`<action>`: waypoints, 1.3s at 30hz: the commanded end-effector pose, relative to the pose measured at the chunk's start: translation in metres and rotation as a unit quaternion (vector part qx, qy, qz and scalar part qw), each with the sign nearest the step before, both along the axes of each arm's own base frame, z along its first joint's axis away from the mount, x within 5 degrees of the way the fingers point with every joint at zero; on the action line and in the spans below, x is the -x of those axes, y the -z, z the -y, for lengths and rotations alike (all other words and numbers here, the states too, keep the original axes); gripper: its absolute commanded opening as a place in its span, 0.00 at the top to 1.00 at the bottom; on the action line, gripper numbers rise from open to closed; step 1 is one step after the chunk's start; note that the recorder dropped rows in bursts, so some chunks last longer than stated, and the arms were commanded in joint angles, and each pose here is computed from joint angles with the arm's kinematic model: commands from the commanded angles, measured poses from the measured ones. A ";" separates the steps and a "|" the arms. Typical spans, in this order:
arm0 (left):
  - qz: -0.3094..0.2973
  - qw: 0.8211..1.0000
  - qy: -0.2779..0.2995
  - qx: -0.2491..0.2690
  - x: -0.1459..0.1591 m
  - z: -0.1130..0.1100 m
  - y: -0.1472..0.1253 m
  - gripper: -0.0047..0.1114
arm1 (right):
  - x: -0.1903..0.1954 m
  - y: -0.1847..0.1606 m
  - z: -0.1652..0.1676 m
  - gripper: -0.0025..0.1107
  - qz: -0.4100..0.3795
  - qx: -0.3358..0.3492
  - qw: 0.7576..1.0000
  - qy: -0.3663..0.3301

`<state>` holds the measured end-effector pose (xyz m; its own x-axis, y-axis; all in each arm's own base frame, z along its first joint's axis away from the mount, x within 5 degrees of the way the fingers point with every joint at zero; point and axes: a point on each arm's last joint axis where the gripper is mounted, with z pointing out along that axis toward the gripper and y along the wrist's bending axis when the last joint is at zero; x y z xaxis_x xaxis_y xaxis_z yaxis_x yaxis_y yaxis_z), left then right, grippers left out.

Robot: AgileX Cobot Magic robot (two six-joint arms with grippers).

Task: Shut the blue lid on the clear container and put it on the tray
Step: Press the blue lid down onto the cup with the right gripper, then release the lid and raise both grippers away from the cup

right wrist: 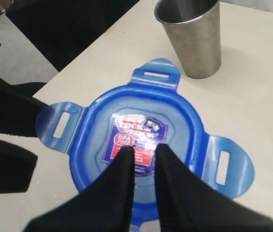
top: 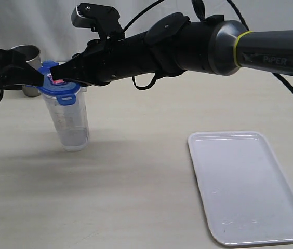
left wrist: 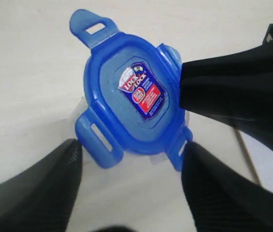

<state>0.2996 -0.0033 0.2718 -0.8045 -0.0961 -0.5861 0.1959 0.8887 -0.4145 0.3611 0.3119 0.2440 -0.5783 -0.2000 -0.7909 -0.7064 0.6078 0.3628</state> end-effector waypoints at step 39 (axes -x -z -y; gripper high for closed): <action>0.197 0.950 0.176 -0.163 0.065 0.011 0.012 0.96 | -0.022 -0.043 0.105 0.84 0.000 0.085 0.993 0.079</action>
